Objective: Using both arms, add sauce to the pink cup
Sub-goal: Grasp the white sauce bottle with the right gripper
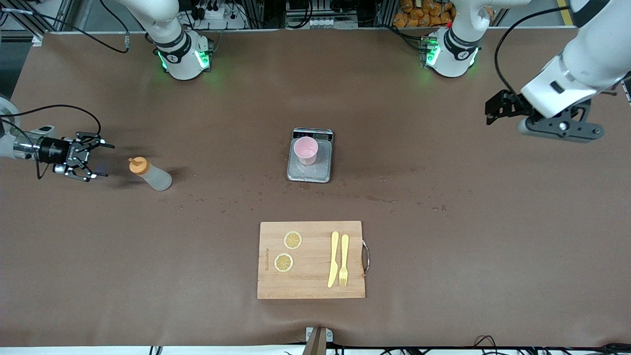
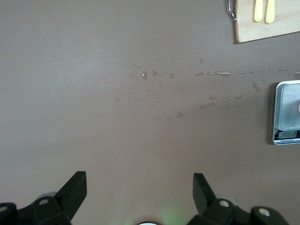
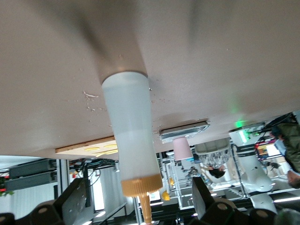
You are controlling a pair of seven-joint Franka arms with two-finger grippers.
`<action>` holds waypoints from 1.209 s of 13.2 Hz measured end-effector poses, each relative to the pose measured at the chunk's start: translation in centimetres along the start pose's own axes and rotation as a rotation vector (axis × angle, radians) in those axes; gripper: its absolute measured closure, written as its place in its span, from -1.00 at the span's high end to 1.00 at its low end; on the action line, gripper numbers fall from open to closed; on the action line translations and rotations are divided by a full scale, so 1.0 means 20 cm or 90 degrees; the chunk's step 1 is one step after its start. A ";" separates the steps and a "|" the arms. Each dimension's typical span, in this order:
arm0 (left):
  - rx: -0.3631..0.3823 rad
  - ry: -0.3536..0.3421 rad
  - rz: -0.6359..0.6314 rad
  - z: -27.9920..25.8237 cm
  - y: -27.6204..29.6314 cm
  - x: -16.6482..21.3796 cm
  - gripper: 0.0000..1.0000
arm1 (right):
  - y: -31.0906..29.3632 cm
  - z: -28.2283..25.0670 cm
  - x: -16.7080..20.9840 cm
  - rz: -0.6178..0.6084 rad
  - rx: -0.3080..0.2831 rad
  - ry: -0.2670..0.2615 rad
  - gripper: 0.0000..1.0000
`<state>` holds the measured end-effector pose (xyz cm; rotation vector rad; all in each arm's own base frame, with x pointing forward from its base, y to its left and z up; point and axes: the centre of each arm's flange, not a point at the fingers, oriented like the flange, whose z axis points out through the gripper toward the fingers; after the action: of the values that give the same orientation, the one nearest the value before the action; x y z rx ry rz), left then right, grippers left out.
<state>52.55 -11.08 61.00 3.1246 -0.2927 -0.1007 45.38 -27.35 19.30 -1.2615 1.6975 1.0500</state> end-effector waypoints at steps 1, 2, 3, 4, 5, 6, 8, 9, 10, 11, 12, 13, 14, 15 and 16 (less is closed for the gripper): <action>0.000 0.004 -0.001 -0.04 0.00 -0.01 1.00 | 0.01 0.03 0.02 0.002 0.000 -0.005 1.00; 0.001 0.005 -0.001 -0.08 -0.01 -0.02 1.00 | 0.02 0.06 0.03 -0.006 -0.004 -0.011 1.00; 0.004 0.004 -0.003 -0.11 -0.01 -0.03 1.00 | 0.02 0.11 0.05 -0.019 -0.013 -0.017 1.00; 0.011 0.005 -0.006 -0.15 -0.01 -0.04 1.00 | 0.01 0.17 0.06 -0.032 -0.023 -0.021 1.00; 0.015 0.005 -0.011 -0.18 -0.02 -0.05 1.00 | 0.00 0.23 0.09 -0.043 -0.035 -0.023 1.00; 0.016 0.005 -0.018 -0.19 -0.02 -0.06 1.00 | -0.01 0.30 0.12 -0.049 -0.046 -0.024 1.00; 0.017 0.003 -0.025 -0.20 -0.03 -0.06 1.00 | -0.04 0.39 0.17 -0.053 -0.054 -0.027 1.00; 0.017 0.002 -0.026 -0.20 -0.04 -0.06 1.00 | -0.05 0.40 0.19 -0.058 -0.053 -0.027 1.00; 0.017 0.002 -0.027 -0.20 -0.04 -0.06 1.00 | -0.05 0.40 0.20 -0.063 -0.051 -0.026 1.00; 0.017 0.002 -0.026 -0.20 -0.03 -0.06 1.00 | -0.06 0.39 0.21 -0.067 -0.050 -0.025 1.00; 0.017 0.003 -0.025 -0.20 -0.03 -0.06 1.00 | -0.07 0.38 0.21 -0.070 -0.049 -0.024 1.00; 0.017 0.003 -0.025 -0.20 -0.03 -0.06 1.00 | -0.08 0.38 0.20 -0.074 -0.049 -0.023 1.00; 0.017 0.004 -0.025 -0.21 -0.03 -0.06 1.00 | -0.08 0.39 0.20 -0.081 -0.048 -0.023 1.00; 0.017 0.005 -0.025 -0.21 -0.03 -0.06 1.00 | -0.09 0.40 0.21 -0.090 -0.044 -0.023 1.00; 0.017 0.005 -0.025 -0.21 -0.03 -0.06 1.00 | -0.10 0.41 0.21 -0.096 -0.038 -0.025 1.00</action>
<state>51.74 -10.35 65.28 3.1567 -0.2354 -0.0850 47.13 -21.51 11.99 -1.3759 1.5267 1.0356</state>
